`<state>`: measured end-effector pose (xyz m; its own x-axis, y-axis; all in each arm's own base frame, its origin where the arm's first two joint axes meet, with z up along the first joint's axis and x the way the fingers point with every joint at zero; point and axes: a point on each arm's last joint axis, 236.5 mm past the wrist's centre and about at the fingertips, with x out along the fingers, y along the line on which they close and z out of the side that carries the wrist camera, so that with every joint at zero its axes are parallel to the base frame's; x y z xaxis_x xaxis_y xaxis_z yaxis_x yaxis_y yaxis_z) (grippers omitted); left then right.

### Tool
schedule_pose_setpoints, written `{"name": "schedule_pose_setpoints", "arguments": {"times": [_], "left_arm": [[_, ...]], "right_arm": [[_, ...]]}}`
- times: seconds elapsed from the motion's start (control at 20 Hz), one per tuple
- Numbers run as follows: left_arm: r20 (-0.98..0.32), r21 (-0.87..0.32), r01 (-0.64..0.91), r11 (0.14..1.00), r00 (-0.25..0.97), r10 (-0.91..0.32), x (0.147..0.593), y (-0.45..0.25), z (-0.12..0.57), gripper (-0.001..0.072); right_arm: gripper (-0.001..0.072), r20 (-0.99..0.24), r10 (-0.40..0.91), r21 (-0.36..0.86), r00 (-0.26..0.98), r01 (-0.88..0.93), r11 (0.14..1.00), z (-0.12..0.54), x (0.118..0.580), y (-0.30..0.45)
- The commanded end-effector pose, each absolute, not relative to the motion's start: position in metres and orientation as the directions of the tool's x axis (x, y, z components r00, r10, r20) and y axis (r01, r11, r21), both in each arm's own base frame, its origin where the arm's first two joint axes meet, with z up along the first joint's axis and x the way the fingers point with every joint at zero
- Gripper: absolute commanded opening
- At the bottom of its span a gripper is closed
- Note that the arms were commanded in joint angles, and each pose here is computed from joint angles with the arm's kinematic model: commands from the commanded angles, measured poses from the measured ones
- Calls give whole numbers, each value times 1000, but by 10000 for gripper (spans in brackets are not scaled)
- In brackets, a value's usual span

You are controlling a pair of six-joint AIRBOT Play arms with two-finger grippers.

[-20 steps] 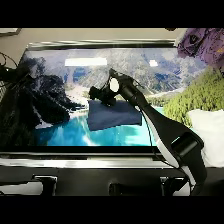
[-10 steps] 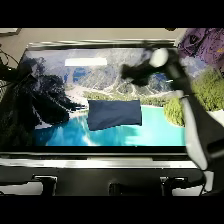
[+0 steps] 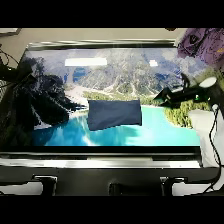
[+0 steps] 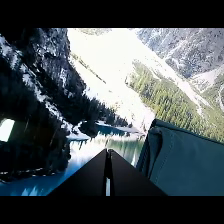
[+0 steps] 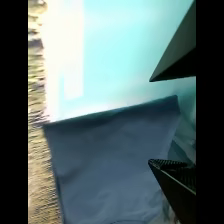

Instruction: Fold the clothes and pants, and hang the long-sleeved shirts on hangers.

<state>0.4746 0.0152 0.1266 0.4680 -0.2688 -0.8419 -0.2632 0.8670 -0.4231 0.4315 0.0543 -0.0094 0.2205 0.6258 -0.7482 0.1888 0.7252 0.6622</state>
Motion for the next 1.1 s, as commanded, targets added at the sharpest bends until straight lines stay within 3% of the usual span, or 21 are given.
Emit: {"name": "schedule_pose_setpoints", "arguments": {"times": [0.0, 0.35, 0.45, 0.55, 0.65, 1.05], "left_arm": [[-842, -422, -263, 867, 468, -268, 475, 15, 126, 17], [-842, -423, -261, 868, 467, -270, 475, 14, 126, 17], [-842, -423, -261, 868, 467, -270, 475, 14, 126, 17], [-844, -422, -261, 868, 462, -272, 474, 13, 126, 17], [-846, -422, -260, 869, 459, -273, 473, 12, 125, 17], [-847, -421, -260, 869, 456, -274, 472, 12, 125, 17]], "right_arm": [[552, -664, 715, 748, 219, 197, 634, -52, 418, 71], [547, -645, 750, 763, 146, 184, 620, -94, 419, 136], [512, -656, 744, 754, 131, 163, 636, -98, 417, 151], [329, -659, 743, 752, 117, 149, 643, -99, 414, 163], [29, -643, 755, 765, 125, 143, 628, -91, 417, 168], [25, -678, 607, 708, 415, 145, 691, 27, 509, 78]]}}
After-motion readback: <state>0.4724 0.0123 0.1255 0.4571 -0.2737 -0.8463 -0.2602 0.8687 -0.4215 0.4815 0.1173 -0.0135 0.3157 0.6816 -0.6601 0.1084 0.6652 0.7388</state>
